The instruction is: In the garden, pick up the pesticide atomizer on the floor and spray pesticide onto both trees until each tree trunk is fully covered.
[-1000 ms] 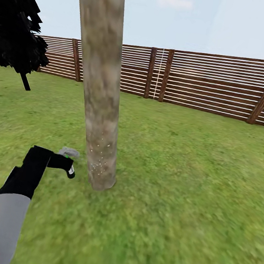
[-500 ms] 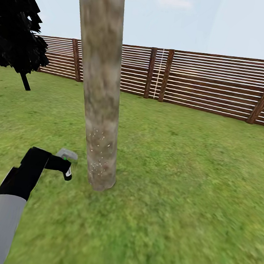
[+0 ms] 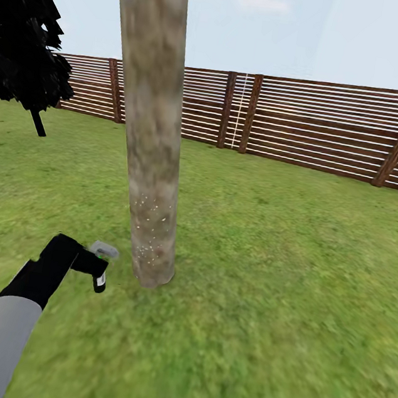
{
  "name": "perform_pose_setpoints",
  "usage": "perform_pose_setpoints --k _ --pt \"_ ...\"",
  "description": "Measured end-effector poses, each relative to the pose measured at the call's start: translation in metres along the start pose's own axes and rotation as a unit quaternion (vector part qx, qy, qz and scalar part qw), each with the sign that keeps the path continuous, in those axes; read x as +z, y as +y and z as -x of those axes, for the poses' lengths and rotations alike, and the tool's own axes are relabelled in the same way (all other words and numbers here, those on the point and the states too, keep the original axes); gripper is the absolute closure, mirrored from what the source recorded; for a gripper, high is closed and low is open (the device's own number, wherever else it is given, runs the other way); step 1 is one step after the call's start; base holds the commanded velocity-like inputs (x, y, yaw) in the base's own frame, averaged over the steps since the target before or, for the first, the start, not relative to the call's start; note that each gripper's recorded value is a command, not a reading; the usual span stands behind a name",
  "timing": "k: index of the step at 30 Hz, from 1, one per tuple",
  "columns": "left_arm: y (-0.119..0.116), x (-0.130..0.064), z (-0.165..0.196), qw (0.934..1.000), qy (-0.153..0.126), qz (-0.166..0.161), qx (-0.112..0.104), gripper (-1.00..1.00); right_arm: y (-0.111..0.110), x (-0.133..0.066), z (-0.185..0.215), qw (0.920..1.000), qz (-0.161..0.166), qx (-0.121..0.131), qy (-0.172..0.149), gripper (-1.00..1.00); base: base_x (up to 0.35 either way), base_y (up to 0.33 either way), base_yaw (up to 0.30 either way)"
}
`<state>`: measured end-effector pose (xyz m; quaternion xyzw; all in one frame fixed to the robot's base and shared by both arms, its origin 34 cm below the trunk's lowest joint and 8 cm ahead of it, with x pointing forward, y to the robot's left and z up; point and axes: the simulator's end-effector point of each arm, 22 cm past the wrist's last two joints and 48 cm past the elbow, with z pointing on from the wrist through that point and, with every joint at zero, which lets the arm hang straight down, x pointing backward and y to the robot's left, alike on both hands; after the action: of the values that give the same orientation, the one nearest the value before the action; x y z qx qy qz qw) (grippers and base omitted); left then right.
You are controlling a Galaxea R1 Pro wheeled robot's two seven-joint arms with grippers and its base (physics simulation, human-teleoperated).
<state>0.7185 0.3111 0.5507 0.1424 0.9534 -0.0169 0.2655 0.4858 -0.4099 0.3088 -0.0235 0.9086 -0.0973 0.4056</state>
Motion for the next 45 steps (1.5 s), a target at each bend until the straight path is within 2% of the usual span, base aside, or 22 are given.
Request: perform_pose_setpoints --k 2,4,6,8,10,13,16,19,22,26,33,38,45 --pt "-0.015 0.008 -0.006 0.9998 0.01 -0.016 -0.005 1.0 0.0 0.0 0.0 1.0 0.0 0.0 0.0 -1.0 0.0 0.0 0.0" --pt "-0.054 0.016 0.002 0.9989 0.006 -0.047 -0.003 1.0 0.0 0.0 0.0 1.0 0.001 0.0 0.0 -1.0 0.0 0.0 0.0" --pt "-0.065 0.019 0.005 0.9989 0.005 -0.047 0.004 1.0 0.001 0.0 0.0 1.0 0.002 0.0 0.0 -1.0 0.0 0.0 0.0" --pt "-0.047 0.019 0.001 0.9997 0.008 -0.023 0.003 1.0 0.0 -0.001 -0.002 1.0 0.002 0.0 0.001 -1.0 0.0 0.0 0.0" --pt "-0.018 0.022 -0.028 0.9995 0.03 0.005 -0.002 1.0 0.001 -0.002 -0.005 1.0 0.002 -0.001 0.004 -1.0 0.0 0.0 0.0" --pt "-0.022 0.028 -0.046 0.999 0.044 -0.003 -0.01 1.0 0.0 -0.002 -0.005 1.0 0.002 -0.001 0.004 -1.0 0.0 0.0 0.0" --pt "-0.025 0.03 -0.048 0.9989 0.045 -0.007 -0.016 1.0 0.0 -0.002 -0.005 1.0 0.001 -0.001 0.004 -1.0 0.064 -0.037 0.0" --pt "-0.016 0.029 -0.047 0.9989 0.042 0.015 -0.015 1.0 0.0 -0.002 -0.005 1.0 0.001 -0.001 0.004 -1.0 0.195 -0.169 0.0" --pt "-0.014 0.028 -0.044 0.9989 0.039 0.021 -0.016 1.0 0.001 -0.002 -0.005 1.0 0.001 -0.001 0.004 -1.0 0.055 -0.258 0.0" --pt "-0.024 0.029 -0.038 0.9991 0.027 -0.001 -0.032 1.0 0.001 -0.002 -0.005 1.0 0.001 0.0 0.004 -1.0 -0.048 -0.275 0.0" --pt "-0.026 0.029 -0.037 0.9991 0.025 -0.004 -0.035 1.0 0.001 -0.002 -0.005 1.0 0.001 0.0 0.004 -1.0 -0.028 -0.276 0.025" --pt "-0.003 0.03 -0.041 0.9975 0.03 0.053 -0.036 1.0 0.002 -0.002 -0.005 1.0 0.001 0.0 0.004 -1.0 0.0 -0.276 0.247" --pt "-0.012 0.032 -0.038 0.9977 0.027 0.049 -0.04 1.0 0.002 -0.002 -0.005 1.0 0.001 0.0 0.004 -1.0 0.0 -0.276 0.263"
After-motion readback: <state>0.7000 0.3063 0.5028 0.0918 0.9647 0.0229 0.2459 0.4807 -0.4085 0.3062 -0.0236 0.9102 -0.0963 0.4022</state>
